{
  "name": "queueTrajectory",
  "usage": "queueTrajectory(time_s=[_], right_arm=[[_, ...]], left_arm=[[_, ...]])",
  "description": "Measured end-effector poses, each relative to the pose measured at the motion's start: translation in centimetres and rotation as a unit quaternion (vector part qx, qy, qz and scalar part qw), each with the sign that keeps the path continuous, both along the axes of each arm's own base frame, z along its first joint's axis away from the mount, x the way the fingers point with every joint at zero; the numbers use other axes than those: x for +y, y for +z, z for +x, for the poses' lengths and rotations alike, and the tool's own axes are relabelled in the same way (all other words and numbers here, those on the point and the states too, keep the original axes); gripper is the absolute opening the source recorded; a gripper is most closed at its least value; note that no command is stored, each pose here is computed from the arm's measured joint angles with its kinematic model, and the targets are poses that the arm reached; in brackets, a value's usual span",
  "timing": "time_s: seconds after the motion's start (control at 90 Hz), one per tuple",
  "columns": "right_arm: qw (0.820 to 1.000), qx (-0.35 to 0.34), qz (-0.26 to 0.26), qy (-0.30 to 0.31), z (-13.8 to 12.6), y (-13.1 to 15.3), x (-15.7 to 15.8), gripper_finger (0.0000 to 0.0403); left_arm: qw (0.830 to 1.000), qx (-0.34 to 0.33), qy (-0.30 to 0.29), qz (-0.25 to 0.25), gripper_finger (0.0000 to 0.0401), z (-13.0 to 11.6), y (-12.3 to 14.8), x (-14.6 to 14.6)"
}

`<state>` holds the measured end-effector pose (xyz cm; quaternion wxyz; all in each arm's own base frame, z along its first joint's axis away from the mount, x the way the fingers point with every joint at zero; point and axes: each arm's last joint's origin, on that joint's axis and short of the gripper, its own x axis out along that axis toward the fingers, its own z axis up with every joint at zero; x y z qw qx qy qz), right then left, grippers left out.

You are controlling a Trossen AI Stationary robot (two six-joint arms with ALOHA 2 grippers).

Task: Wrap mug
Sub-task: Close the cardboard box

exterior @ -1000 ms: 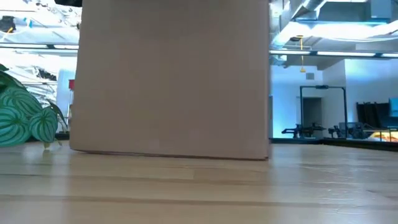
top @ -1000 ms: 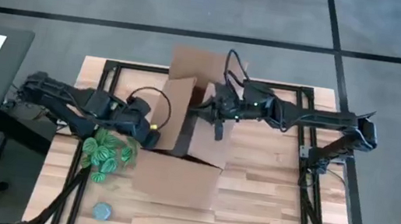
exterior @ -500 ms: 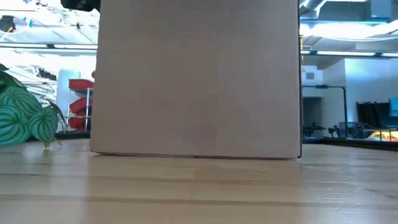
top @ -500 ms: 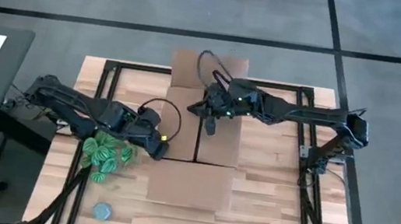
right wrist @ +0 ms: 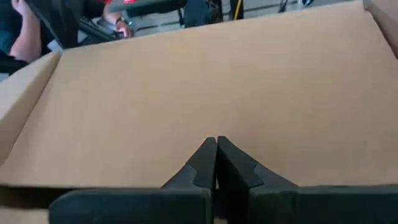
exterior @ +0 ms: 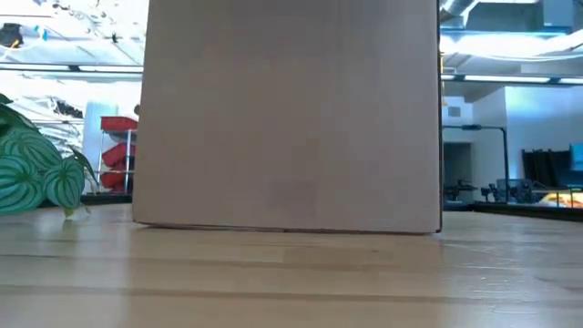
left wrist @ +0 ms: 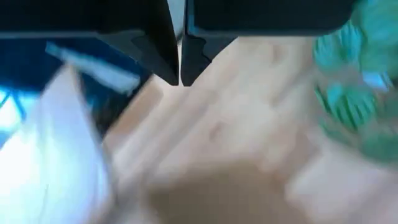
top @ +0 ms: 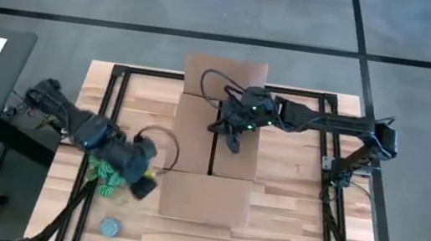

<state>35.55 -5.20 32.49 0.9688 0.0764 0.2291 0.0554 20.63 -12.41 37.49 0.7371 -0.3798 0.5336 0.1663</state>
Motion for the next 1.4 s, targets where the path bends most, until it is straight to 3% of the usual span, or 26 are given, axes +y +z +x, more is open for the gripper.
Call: queueTrajectory(time_s=[0.156, 0.322, 0.5, 0.656, 0.833, 0.978, 1.211, 1.4], right_arm=[[1.000, 0.005, -0.001, -0.002, -0.2, 0.0, -0.3, 0.0000], [1.000, 0.004, -0.011, 0.002, -0.3, 0.0, -0.4, 0.0000], [1.000, 0.003, -0.014, 0.001, -0.4, 0.1, -0.6, 0.0000], [1.000, -0.002, -0.009, 0.003, -0.6, 0.4, -0.7, 0.0000], [1.000, -0.010, -0.008, 0.001, -0.9, 0.8, -0.9, 0.0000], [1.000, -0.021, -0.001, -0.006, -0.8, 1.1, -1.1, 0.0000], [0.997, -0.073, 0.010, -0.027, -1.9, 3.2, -1.6, 0.0000], [0.988, -0.141, 0.016, -0.060, -4.7, 6.7, -2.7, 0.0000]], left_arm=[[0.999, -0.020, 0.019, 0.026, 0.0000, -0.1, -0.8, -2.8], [0.992, -0.104, 0.038, 0.055, 0.0000, 2.3, -1.9, -5.1], [0.984, -0.168, 0.055, 0.023, 0.0000, 5.3, -3.0, -7.3], [0.959, -0.271, 0.082, 0.009, 0.0000, 6.7, -1.7, -8.1], [0.920, -0.354, 0.126, 0.110, 0.0000, 6.9, 1.1, -7.2], [0.904, -0.360, 0.162, 0.166, 0.0000, 7.4, 1.5, -5.9], [0.903, -0.323, 0.218, 0.181, 0.0000, 7.4, 0.6, -4.3], [0.903, -0.291, 0.257, 0.184, 0.0000, 6.5, -0.1, -3.7]])
